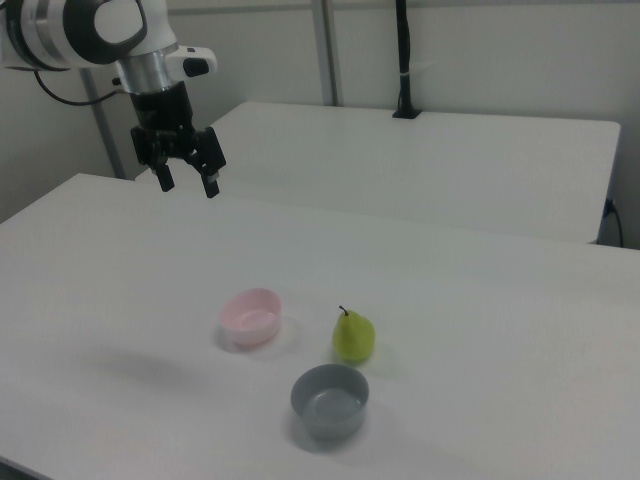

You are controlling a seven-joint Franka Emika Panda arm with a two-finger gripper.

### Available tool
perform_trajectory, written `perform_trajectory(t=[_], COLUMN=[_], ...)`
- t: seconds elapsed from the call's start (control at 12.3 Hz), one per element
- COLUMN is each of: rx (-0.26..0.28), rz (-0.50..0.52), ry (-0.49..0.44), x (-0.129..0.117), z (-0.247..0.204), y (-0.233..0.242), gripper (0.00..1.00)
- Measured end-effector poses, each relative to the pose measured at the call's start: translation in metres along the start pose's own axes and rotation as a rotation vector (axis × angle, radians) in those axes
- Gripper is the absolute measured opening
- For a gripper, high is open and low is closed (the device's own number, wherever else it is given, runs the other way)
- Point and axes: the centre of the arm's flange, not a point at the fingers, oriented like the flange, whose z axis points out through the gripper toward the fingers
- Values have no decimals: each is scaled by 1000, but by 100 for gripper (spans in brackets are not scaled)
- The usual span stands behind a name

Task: Place the pear in the bowl
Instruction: 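Move the open gripper over toward the yellow-green pear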

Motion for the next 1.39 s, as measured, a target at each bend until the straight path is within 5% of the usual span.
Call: perform_trajectory(t=[0.98, 1.39], rx=[0, 1], rz=[5, -69], ry=[-1, -14], x=[0, 7], z=[1, 15], y=[4, 64], gripper=[100, 100])
